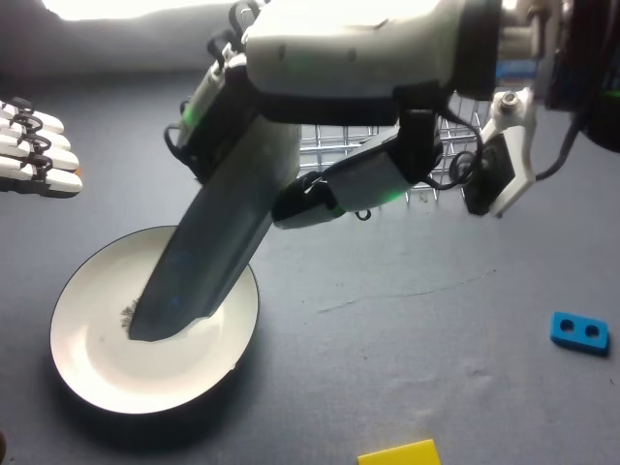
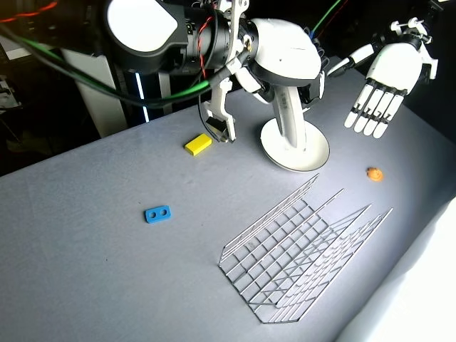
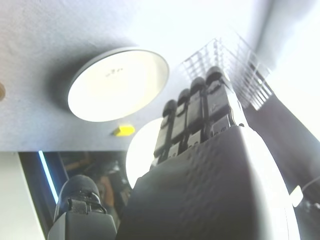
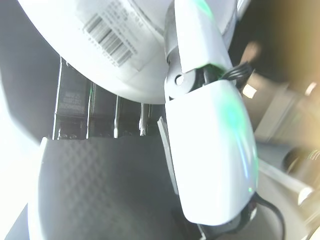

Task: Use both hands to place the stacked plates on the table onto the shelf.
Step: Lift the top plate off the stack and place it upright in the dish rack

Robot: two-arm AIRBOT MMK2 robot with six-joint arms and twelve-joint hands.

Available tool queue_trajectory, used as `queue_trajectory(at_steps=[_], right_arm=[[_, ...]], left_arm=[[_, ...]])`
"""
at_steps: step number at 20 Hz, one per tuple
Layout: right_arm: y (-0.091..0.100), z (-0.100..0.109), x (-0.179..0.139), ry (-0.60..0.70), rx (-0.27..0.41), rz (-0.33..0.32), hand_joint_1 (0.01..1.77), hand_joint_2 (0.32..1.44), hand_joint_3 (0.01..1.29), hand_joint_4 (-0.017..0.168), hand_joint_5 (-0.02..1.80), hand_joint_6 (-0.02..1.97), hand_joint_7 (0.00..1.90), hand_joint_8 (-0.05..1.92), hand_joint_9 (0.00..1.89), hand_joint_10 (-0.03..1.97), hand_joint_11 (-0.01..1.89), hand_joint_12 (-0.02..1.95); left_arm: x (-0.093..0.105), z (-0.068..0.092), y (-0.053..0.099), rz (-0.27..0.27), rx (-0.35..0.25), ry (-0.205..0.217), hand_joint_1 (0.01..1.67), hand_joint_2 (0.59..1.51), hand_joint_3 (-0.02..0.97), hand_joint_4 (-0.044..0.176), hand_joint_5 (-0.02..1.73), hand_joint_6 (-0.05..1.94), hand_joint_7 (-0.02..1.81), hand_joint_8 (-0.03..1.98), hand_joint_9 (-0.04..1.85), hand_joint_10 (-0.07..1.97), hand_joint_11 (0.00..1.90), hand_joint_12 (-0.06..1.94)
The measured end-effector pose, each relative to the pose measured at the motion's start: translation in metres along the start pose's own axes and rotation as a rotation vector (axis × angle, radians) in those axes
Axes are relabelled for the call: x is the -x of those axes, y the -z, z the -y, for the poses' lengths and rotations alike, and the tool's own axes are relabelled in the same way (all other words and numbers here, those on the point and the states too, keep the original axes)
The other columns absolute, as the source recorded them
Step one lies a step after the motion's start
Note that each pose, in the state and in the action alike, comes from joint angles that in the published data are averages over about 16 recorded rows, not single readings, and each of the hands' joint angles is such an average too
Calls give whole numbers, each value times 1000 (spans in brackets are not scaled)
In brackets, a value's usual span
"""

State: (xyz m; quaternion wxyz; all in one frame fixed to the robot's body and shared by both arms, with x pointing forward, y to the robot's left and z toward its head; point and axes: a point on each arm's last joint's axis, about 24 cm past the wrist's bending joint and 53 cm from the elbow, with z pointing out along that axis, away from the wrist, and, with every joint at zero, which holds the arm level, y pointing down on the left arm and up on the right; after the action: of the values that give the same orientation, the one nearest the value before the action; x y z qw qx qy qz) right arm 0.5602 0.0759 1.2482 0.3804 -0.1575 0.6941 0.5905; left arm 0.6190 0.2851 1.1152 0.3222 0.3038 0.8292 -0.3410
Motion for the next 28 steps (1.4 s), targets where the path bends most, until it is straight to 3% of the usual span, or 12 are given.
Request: queue_trajectory(at_steps=[6, 12, 19, 28], right_arm=[[11, 6, 42, -225, -17, 91, 1349, 1011, 12, -2, 868, 1143, 872, 1044, 911, 1238, 803, 1347], [24, 36, 82, -382, -102, 208, 1352, 1011, 12, -5, 855, 1140, 881, 1038, 908, 1228, 803, 1333], [45, 80, 117, -494, -195, 321, 1353, 1012, 12, -7, 850, 1122, 891, 1026, 911, 1231, 819, 1328], [65, 120, 147, -564, -252, 420, 1354, 1028, 12, -8, 856, 1101, 890, 1015, 903, 1237, 817, 1334]], left_arm=[[-1, 0, -1, -3, -1, -3, 13, 990, 11, 4, 21, 18, 18, -4, 17, 6, 12, -8], [-3, 1, -3, -14, -4, -13, 13, 992, 11, 4, 21, 18, 18, -4, 16, 7, 12, -8], [-7, 2, -8, -31, -10, -30, 12, 994, 11, 4, 21, 18, 19, -4, 16, 7, 12, -8], [-23, 2, -19, -77, -17, -38, 13, 1000, 12, 5, 21, 18, 19, -4, 16, 7, 12, -8]])
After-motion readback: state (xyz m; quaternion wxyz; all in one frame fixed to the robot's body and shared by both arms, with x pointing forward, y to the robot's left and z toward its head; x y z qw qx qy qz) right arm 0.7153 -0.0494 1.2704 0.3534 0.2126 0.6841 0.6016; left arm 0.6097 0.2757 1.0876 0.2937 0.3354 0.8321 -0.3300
